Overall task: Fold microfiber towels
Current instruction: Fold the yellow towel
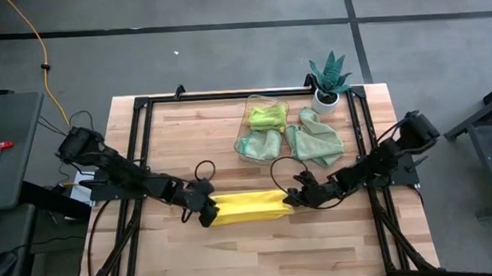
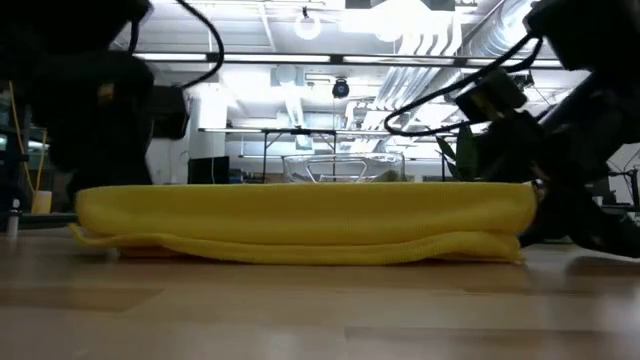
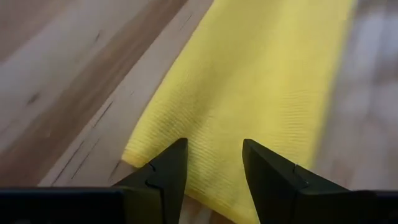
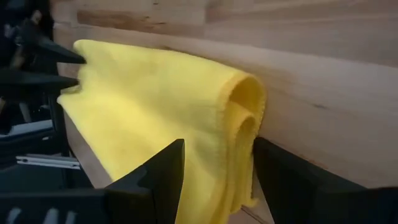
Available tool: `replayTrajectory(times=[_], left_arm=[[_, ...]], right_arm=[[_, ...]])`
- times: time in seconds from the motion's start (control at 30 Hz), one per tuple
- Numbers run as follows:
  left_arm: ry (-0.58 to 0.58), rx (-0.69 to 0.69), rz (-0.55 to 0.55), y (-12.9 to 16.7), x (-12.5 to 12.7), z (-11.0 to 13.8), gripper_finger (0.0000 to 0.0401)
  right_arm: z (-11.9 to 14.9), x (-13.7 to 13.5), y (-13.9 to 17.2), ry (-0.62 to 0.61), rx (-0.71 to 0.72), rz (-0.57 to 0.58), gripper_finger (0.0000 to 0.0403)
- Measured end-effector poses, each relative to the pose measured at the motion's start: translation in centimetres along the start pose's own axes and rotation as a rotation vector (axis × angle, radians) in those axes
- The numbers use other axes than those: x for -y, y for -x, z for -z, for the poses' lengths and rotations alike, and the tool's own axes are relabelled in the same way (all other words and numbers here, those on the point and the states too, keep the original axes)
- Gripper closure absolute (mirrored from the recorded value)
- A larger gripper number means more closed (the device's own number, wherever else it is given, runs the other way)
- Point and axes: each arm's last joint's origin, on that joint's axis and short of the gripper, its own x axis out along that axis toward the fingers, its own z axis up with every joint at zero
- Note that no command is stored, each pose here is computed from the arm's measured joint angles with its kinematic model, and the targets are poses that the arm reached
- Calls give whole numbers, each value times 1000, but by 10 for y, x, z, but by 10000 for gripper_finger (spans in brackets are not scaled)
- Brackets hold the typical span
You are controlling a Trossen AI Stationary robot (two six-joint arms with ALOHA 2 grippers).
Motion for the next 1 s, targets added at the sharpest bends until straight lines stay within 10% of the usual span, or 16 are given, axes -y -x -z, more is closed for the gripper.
replayTrajectory(times=[0.37, 0.5, 0.63, 1.0], left_arm=[[-46, -15, -56, -13, -2, 12, 256], [-81, -3, -65, -13, -2, 12, 256], [-119, 10, -50, -9, -2, 6, 256], [-291, 151, -63, 29, 1, -18, 256]], right_arm=[[7, -18, -23, -5, 20, 9, 221], [6, -18, -18, -7, 17, 26, 279], [2, -16, -5, 25, 40, 106, 385], [-15, -14, 64, 81, 11, 355, 399]])
